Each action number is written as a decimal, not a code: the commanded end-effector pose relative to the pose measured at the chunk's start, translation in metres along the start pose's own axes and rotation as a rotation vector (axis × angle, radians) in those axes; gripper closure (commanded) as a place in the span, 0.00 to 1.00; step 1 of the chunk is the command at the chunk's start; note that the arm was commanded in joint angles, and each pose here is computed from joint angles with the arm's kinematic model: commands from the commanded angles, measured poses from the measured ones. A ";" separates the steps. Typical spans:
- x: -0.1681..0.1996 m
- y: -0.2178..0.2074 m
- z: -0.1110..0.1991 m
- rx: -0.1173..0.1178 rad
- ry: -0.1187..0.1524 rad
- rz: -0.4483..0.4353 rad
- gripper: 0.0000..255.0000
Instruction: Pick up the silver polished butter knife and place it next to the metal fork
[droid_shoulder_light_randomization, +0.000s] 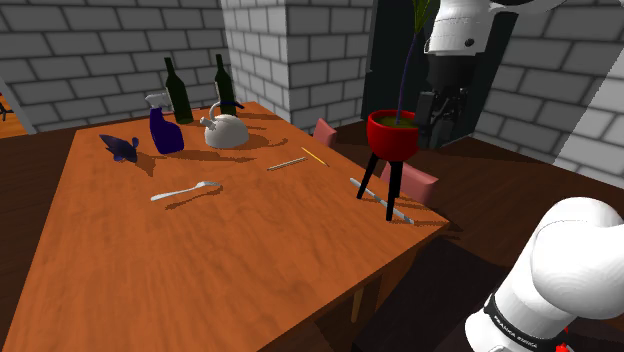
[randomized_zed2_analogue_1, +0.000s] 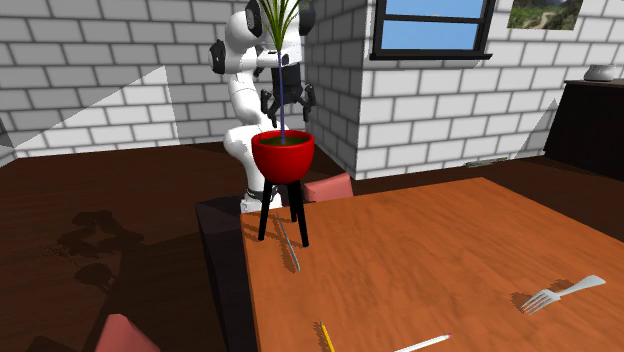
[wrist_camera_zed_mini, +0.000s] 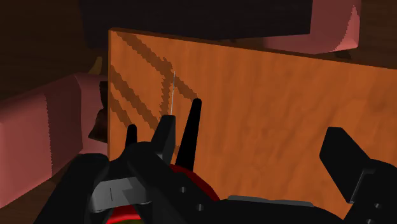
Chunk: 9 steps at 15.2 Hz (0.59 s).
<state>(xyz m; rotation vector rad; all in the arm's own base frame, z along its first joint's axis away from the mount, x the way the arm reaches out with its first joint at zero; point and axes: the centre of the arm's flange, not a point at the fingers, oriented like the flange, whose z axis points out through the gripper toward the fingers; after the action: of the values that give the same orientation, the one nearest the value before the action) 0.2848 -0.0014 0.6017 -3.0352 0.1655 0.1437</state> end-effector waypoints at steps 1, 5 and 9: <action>0.000 0.000 0.000 0.000 0.000 0.000 0.00; 0.015 0.010 0.045 -0.029 0.059 0.015 0.00; 0.033 0.021 0.088 -0.058 0.119 0.030 0.00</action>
<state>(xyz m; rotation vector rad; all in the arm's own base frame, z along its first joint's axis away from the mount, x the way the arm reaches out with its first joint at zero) 0.3067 -0.0119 0.5218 -3.0924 0.2136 -0.0022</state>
